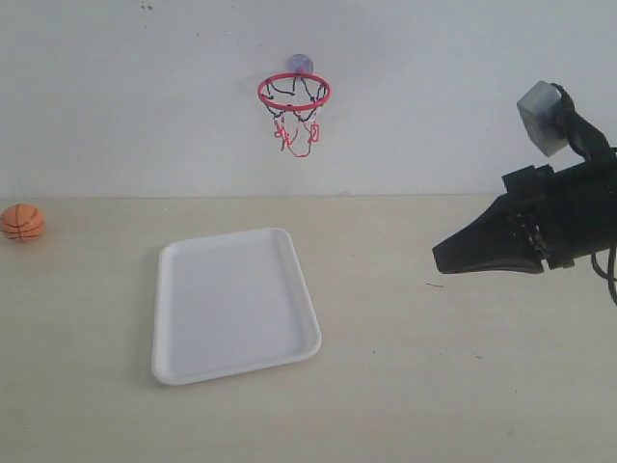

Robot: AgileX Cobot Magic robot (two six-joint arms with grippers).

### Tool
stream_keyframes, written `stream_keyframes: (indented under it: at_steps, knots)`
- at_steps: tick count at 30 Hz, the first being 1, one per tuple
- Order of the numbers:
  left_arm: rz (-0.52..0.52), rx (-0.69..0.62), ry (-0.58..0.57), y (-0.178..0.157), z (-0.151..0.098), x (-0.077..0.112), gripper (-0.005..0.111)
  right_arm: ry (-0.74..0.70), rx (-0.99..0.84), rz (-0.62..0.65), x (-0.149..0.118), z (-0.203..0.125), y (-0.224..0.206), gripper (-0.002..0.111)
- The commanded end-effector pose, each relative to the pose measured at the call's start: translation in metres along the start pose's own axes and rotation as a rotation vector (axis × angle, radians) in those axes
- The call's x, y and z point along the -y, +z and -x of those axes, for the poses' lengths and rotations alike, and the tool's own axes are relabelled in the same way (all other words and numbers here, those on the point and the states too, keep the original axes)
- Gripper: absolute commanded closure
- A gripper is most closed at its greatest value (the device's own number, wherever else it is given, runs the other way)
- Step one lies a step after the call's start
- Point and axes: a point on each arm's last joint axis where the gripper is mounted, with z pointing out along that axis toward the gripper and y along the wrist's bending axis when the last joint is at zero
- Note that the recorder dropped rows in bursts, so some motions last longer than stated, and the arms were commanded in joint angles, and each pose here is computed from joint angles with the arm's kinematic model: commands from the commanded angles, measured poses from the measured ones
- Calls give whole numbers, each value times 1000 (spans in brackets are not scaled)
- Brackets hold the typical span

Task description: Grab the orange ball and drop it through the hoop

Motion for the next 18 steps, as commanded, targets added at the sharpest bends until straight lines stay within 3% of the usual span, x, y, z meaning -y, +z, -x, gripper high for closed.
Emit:
stream_keyframes:
  at_steps: [1,6,13,18]
  knots:
    - [2,12,-11,0,0,0,103,2,19,8,1,1,-1,109]
    - [2,12,-11,0,0,0,103,-17,93,35,-11,8,-1,109]
    - [2,12,-11,0,0,0,103,-221,348,-309,-59,8,-9,109]
    - [2,12,-11,0,0,0,103,-335,650,-598,-94,-45,-47,109]
